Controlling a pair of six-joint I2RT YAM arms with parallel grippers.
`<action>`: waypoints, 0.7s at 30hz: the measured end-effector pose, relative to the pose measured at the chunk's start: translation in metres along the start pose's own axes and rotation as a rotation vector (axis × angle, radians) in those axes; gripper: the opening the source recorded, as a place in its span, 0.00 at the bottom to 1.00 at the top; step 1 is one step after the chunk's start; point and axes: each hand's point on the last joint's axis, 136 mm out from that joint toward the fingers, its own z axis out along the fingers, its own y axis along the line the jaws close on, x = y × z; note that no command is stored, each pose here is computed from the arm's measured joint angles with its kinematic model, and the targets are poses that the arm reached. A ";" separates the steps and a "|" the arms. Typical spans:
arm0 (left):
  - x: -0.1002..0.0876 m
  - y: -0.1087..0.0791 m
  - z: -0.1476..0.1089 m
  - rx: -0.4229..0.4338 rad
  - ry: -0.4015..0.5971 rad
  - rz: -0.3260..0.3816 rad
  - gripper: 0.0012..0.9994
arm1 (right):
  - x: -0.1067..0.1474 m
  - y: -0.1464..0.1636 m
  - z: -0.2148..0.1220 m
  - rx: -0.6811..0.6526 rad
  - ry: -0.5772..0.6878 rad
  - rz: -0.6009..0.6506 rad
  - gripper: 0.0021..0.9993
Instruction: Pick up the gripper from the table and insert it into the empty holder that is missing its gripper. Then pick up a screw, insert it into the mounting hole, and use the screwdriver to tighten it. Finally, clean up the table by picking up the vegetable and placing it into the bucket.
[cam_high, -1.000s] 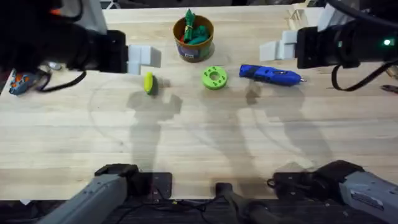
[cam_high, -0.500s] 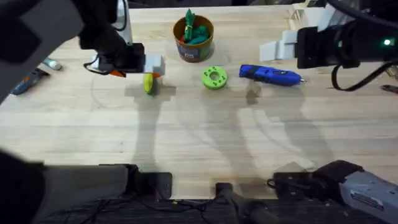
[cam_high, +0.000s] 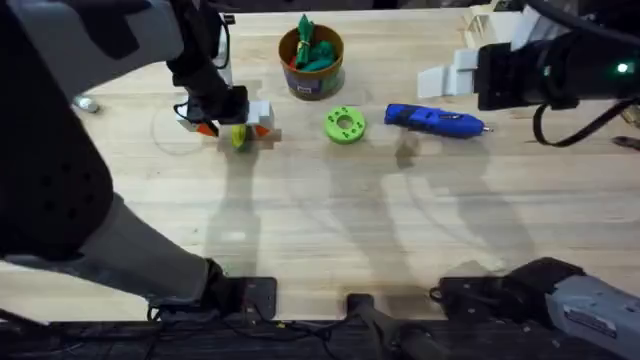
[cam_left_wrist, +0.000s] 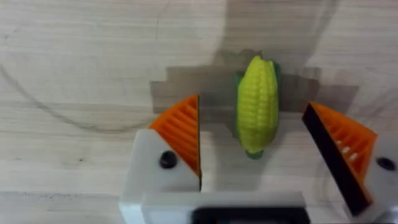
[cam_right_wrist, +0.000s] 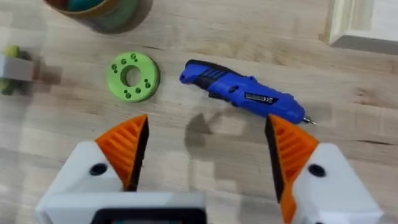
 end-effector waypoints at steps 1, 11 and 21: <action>-0.001 0.000 0.002 0.000 0.002 0.000 0.99 | 0.000 0.000 0.000 0.000 0.000 0.000 0.99; -0.001 0.000 0.012 -0.004 0.019 -0.001 0.99 | 0.001 0.000 0.000 0.001 0.002 0.000 0.99; -0.001 0.000 0.013 -0.002 0.024 -0.003 0.69 | 0.004 -0.001 0.000 0.004 0.018 -0.001 0.99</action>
